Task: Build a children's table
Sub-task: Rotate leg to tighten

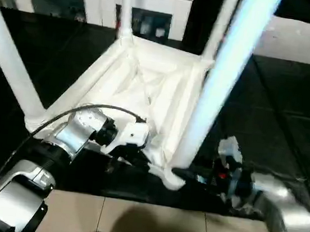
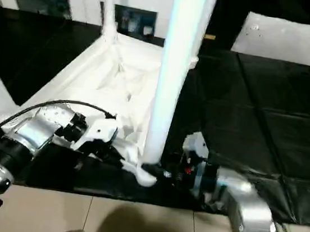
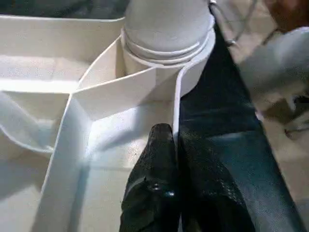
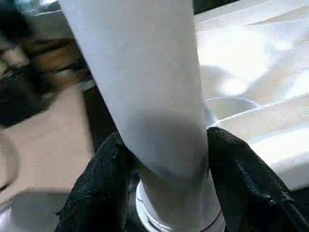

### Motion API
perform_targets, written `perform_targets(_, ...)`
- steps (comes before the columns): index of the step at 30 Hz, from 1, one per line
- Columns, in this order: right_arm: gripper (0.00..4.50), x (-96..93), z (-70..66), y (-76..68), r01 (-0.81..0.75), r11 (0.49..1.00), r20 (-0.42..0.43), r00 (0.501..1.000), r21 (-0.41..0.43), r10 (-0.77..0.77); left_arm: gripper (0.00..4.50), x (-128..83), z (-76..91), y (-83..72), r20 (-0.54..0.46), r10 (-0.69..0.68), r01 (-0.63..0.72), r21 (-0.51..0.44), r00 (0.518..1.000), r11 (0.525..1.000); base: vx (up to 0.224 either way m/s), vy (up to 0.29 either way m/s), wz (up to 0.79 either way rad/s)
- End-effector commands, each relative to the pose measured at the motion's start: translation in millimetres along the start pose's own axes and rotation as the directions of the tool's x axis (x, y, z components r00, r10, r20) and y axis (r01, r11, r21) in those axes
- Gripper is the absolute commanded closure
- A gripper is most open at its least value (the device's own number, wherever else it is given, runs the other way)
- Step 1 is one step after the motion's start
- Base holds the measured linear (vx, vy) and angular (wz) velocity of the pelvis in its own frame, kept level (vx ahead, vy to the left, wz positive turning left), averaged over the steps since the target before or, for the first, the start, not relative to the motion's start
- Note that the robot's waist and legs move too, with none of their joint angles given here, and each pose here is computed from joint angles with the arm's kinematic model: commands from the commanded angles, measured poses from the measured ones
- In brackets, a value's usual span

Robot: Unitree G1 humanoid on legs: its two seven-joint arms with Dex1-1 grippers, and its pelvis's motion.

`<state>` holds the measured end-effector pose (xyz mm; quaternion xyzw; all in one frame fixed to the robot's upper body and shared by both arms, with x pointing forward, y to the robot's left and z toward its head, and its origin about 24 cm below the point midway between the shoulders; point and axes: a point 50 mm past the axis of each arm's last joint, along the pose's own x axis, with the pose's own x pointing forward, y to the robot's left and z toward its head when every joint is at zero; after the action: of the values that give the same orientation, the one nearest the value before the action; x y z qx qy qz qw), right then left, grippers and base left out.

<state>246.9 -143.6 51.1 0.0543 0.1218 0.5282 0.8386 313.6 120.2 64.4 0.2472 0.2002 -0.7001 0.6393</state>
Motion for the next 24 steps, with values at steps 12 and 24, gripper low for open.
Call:
perform_targets(12,2.51,75.0,3.5,12.8,0.387,0.91,-0.033,0.922,0.151,-0.386,4.5,45,48.4,13.8,0.105,0.398,-0.367,-0.232,0.911,0.901,0.0,0.0,0.0)
perform_targets(24,0.9,57.3,18.1,1.6,0.378,0.922,0.091,0.919,0.08,-0.385,4.5,41,39.0,13.6,0.048,0.435,-0.422,-0.17,0.899,0.891,0.0,0.0,0.0)
